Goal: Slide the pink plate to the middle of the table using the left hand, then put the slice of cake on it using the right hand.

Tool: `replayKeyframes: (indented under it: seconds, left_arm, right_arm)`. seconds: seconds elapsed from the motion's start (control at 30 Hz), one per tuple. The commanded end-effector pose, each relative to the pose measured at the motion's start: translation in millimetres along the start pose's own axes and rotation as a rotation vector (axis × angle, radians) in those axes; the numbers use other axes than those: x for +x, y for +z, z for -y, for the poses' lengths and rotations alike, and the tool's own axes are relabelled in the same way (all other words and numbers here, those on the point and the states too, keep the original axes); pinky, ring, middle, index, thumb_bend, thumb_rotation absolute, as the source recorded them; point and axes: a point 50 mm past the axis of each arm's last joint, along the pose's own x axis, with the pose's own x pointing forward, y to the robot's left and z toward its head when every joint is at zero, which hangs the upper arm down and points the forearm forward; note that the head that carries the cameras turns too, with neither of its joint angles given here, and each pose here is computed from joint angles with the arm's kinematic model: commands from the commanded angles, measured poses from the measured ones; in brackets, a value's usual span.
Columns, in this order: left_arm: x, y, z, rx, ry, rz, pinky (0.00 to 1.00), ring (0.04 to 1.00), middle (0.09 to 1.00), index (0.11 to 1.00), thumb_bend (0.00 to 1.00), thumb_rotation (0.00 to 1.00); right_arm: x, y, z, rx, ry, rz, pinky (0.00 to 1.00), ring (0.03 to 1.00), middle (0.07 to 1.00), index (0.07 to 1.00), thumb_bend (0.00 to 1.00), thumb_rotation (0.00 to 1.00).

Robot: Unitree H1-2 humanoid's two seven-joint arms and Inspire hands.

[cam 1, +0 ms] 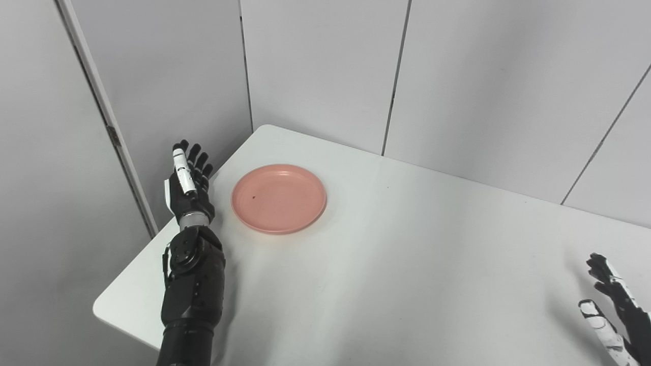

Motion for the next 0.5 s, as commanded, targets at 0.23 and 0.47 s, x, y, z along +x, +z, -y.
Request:
replayKeyframes:
  seconds: [0.23,0.47]
  left_arm:
    - [17,17,6,-0.007,-0.042,0.045,0.91,0.892,0.904,0.908,0.39,1.0]
    - [16,5,10,-0.019,-0.045,-0.022,0.9,0.887,0.896,0.896,0.38,1.0]
  right_arm:
    - [-40,-22,-27,0.03,0.035,-0.101,0.88,0.895,0.905,0.921,0.35,1.0]
    - [-40,-22,-27,0.021,0.034,-0.092,0.88,0.892,0.904,0.92,0.36,1.0]
